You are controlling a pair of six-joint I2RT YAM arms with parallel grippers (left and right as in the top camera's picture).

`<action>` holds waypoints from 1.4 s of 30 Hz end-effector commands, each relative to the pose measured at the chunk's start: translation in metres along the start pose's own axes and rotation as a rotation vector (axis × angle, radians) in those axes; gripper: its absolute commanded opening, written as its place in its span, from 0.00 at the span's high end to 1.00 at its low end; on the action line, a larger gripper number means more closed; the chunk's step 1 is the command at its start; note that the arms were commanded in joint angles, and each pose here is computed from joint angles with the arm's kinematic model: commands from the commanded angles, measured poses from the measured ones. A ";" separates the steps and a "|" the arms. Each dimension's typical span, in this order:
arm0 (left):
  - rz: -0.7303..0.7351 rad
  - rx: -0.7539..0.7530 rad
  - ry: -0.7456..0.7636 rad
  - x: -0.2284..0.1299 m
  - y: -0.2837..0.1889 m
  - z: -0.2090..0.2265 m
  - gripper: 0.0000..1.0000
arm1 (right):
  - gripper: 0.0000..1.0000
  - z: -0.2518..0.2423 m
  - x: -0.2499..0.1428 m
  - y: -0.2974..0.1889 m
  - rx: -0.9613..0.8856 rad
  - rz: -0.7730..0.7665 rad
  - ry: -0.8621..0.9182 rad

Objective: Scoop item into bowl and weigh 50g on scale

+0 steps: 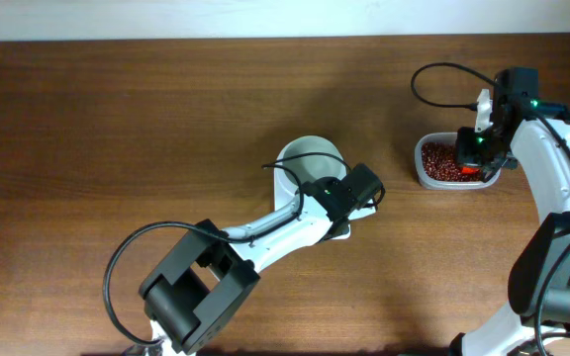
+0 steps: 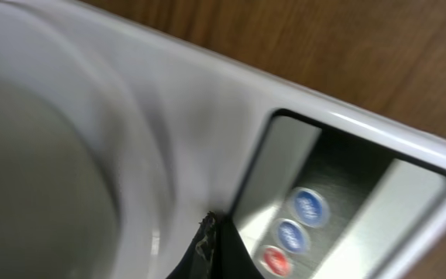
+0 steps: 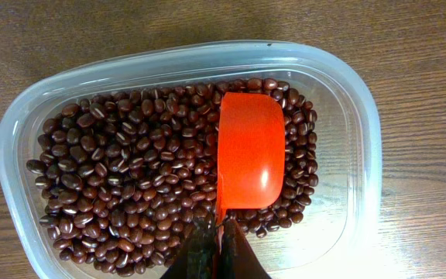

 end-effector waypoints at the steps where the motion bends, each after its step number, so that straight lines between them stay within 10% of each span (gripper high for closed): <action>1: 0.207 -0.033 -0.003 -0.039 0.061 -0.020 1.00 | 0.96 0.002 0.000 0.002 0.001 0.007 -0.004; 7: 0.200 -0.075 0.029 -0.025 0.043 -0.023 1.00 | 0.96 0.002 0.000 0.002 0.001 0.006 -0.004; 17: -0.226 -0.245 -0.061 0.013 -0.109 0.018 1.00 | 0.96 0.002 0.000 0.002 0.000 0.007 -0.004; 26: -0.657 0.035 -0.514 -0.088 -0.177 0.207 1.00 | 0.96 0.002 0.000 0.002 0.000 0.007 -0.004; 34: -0.691 0.082 -0.697 -0.139 -0.175 0.250 1.00 | 0.96 0.002 0.002 0.002 -0.001 -0.004 -0.004; 37: -0.677 0.037 -0.705 -0.132 -0.173 0.241 1.00 | 0.74 0.002 0.002 0.002 -0.001 -0.004 -0.004; 41: -0.598 -0.069 -0.757 -0.130 -0.166 0.222 1.00 | 0.01 0.001 0.001 0.002 -0.001 -0.001 -0.004; 42: -0.564 -0.106 -0.756 -0.129 -0.164 0.213 1.00 | 0.01 0.001 0.001 0.002 -0.001 -0.001 -0.004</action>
Point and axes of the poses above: each gripper's point midway between its finger pads, its own y axis out along the fingers, its own z axis along the line the jaws close on, x = y × z, the point moved 9 cm from there along -y, back along the fingers, and after that the axes turned 4 degrees about -y, right-handed, at the moved point
